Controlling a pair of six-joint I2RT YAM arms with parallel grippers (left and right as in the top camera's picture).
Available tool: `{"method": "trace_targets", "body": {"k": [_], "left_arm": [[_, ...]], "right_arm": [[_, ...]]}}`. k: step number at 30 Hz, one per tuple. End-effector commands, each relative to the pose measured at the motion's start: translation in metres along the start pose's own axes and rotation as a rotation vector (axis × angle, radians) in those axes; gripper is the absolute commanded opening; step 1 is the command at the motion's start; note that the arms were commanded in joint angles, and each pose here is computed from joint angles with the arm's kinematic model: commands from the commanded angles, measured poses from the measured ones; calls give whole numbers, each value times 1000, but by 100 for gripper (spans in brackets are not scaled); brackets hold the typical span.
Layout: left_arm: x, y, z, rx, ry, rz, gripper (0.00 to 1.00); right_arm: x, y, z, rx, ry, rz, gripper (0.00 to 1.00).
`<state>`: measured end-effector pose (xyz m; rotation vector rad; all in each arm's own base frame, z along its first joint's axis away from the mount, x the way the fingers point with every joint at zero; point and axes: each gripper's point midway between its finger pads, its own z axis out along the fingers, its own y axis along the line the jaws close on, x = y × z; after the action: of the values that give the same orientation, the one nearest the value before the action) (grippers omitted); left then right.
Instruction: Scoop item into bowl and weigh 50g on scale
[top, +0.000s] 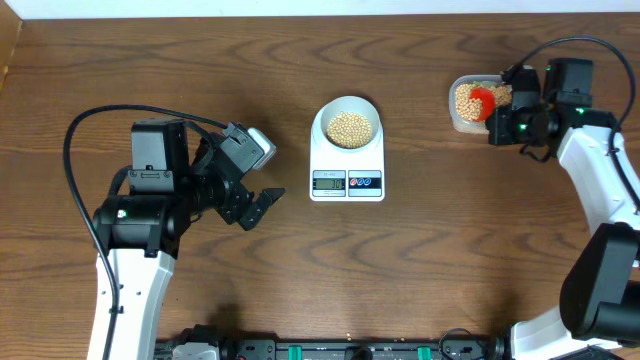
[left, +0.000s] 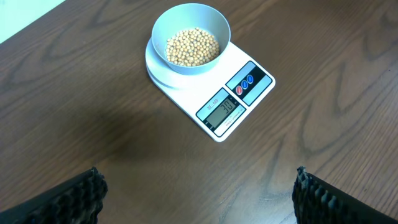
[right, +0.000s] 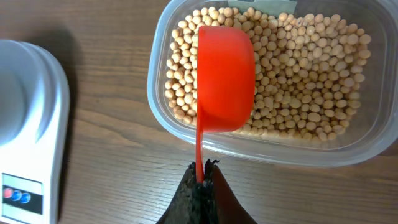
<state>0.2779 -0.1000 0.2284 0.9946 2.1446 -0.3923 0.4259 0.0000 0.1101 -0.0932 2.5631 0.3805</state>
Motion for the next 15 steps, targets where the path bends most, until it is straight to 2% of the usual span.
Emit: {"method": "trace_targets", "body": {"k": [1,10,15], "left_arm": [[-5,3,-4,-11,-12,18,98],[-5,3,-4,-11,-12,18,98],[-5,3,-4,-11,-12,18,98]], "right_arm": [[3,0,-2,-89,-8,91,1],[-3,-19,-21,-198,-72,206,1],[-8,-12,-28,-289,-100,226,1]]}}
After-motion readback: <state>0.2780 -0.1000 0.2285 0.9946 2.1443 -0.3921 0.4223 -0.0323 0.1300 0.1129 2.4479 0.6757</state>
